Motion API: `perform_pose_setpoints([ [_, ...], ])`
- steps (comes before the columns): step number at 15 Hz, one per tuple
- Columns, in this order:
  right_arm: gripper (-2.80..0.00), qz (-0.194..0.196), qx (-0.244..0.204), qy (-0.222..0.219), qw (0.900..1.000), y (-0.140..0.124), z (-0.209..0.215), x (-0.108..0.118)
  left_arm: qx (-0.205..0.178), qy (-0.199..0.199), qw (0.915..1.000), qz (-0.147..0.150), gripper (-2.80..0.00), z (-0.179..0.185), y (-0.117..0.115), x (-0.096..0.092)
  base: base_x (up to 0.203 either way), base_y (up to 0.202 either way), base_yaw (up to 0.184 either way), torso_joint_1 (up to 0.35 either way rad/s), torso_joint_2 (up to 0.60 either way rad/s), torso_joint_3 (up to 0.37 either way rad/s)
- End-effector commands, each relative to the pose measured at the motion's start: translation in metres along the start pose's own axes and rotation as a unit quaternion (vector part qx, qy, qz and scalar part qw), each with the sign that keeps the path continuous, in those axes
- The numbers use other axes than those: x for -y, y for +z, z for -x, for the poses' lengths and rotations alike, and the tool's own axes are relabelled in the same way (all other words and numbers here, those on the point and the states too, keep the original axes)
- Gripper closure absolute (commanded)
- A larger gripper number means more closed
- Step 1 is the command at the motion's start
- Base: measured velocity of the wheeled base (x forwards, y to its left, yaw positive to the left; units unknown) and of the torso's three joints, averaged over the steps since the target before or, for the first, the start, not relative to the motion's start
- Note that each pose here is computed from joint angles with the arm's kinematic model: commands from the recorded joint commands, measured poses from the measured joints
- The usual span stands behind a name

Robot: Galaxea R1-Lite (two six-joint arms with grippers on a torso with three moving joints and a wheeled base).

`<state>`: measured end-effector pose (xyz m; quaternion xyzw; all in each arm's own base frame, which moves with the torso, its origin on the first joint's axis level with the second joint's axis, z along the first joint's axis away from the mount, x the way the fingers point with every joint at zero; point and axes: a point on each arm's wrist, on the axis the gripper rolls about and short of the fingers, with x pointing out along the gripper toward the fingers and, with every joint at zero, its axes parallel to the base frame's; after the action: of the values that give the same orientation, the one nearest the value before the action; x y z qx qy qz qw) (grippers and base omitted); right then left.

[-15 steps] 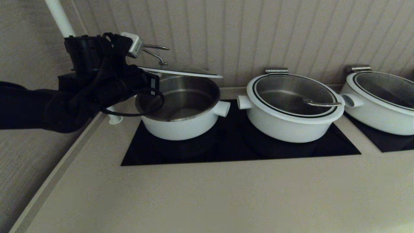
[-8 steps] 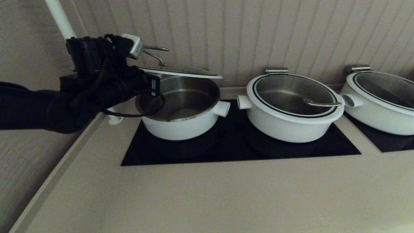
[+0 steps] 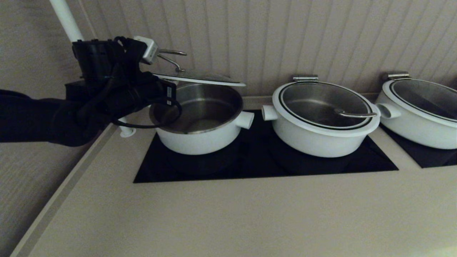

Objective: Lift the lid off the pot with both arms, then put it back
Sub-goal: Open the pot lid completely

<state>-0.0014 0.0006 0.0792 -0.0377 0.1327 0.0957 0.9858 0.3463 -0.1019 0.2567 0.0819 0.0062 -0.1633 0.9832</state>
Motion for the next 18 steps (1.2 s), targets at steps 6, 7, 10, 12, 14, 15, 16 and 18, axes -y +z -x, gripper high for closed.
perform_pose_setpoints([
  [6, 0.00, 0.002, -0.003, 0.005, 1.000, 0.0001, -0.0005, 0.0000, 0.009, 0.003, 1.0000, -0.001, 0.00, 0.0048, 0.0060, -0.0013, 0.000, 0.000, 0.000, 0.000, 0.00, 0.000],
  [7, 0.00, 0.002, -0.010, 0.008, 1.000, 0.0004, -0.0016, 0.0001, 0.008, 0.003, 1.0000, -0.001, 0.00, 0.0048, 0.0056, -0.0012, 0.000, 0.000, 0.000, 0.000, 0.00, 0.000],
  [10, 0.00, 0.008, 0.003, 0.031, 0.999, -0.0002, 0.0002, 0.0001, 0.008, 0.003, 1.0000, -0.001, 0.00, 0.0048, 0.0056, -0.0012, 0.000, 0.000, 0.000, 0.000, 0.00, 0.000],
  [12, 0.00, 0.009, 0.003, 0.031, 0.999, -0.0002, 0.0002, 0.0001, 0.008, 0.003, 1.0000, -0.001, 0.00, 0.0048, 0.0056, -0.0012, 0.000, 0.000, 0.000, 0.000, 0.00, 0.000],
  [14, 0.00, 0.009, 0.003, 0.031, 0.999, -0.0002, 0.0002, 0.0001, 0.008, 0.002, 1.0000, -0.001, 0.00, 0.0048, 0.0056, -0.0012, 0.000, 0.000, 0.000, 0.000, 0.00, 0.000],
  [15, 0.00, 0.009, 0.003, 0.031, 0.999, -0.0002, 0.0002, 0.0001, 0.009, 0.003, 1.0000, -0.001, 0.00, 0.0048, 0.0057, -0.0012, 0.000, 0.000, 0.000, 0.000, 0.00, 0.000],
  [16, 0.00, 0.009, 0.002, 0.029, 1.000, -0.0001, 0.0001, 0.0001, 0.009, 0.003, 1.0000, -0.001, 0.00, 0.0048, 0.0060, -0.0013, 0.000, 0.000, 0.000, 0.000, 0.00, 0.000],
  [18, 0.00, 0.001, 0.001, 0.007, 1.000, -0.0001, 0.0000, 0.0000, 0.009, 0.003, 1.0000, -0.001, 0.00, 0.0048, 0.0060, -0.0013, 0.000, 0.000, 0.000, 0.000, 0.00, 0.000],
])
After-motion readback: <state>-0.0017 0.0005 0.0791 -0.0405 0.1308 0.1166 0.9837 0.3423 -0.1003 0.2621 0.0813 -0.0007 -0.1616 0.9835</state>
